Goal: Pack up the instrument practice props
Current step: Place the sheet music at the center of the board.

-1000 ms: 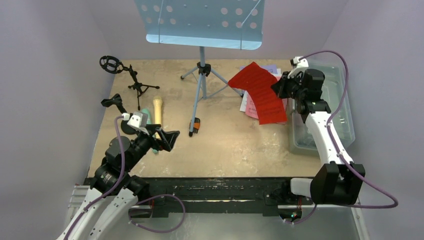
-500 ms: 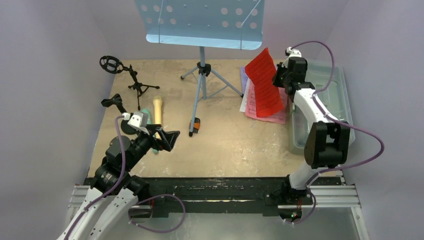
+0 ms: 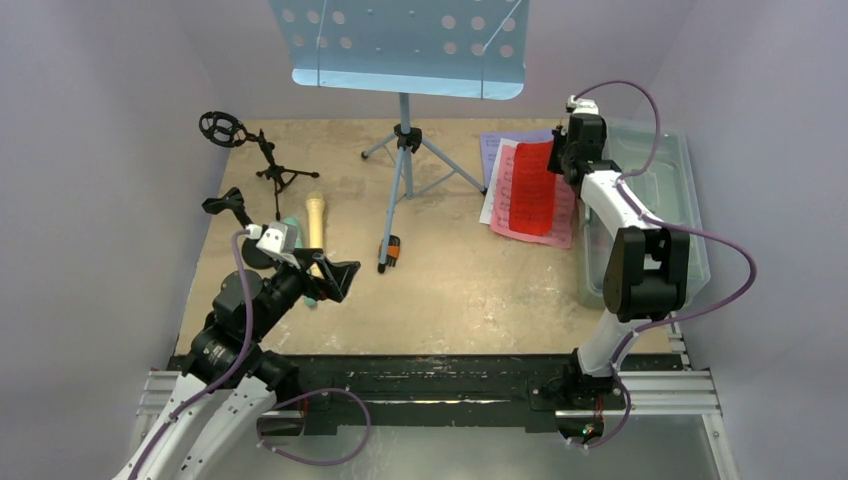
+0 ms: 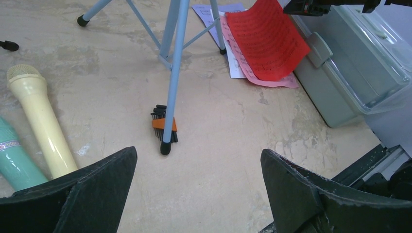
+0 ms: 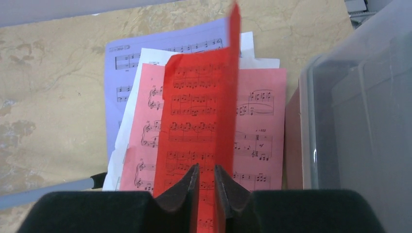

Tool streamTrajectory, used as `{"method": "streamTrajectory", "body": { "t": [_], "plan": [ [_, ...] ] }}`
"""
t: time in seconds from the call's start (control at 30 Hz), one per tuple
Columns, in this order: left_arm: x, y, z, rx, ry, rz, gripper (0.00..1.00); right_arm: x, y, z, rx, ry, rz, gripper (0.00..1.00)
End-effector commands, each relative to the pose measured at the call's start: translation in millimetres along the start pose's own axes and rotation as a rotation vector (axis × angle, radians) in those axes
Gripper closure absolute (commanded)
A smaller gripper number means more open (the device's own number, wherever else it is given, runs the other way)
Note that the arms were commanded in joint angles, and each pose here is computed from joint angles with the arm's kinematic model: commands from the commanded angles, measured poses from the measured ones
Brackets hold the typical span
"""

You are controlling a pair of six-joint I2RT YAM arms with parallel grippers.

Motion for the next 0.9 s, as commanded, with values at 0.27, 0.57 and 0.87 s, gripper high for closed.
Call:
{"method": "streamTrajectory", "body": {
  "t": [0.27,0.57,0.87],
  "plan": [
    [7,2,-2,-0.019,0.015,-0.03,0.01,49,-30,-6,-0.021,-0.065,-0.169,0.55],
    [8,1,-3,-0.023,0.016,-0.035,0.01,53,-73,14,0.187,-0.179,-0.234,0.37],
    [8,1,-3,-0.026,0.015,-0.038,0.01,41,-130,39,0.445,-0.316,-0.321,0.24]
  ]
}}
Point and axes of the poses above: each gripper's point midway between its finger pads, its own y axis out along the fingers, its own z axis along the line the jaws close on, x = y × z, the point moved 4 cm from there along -y, back along the fingers, and after that the axes turned 9 degrees about -y, right-handed, at the moved point
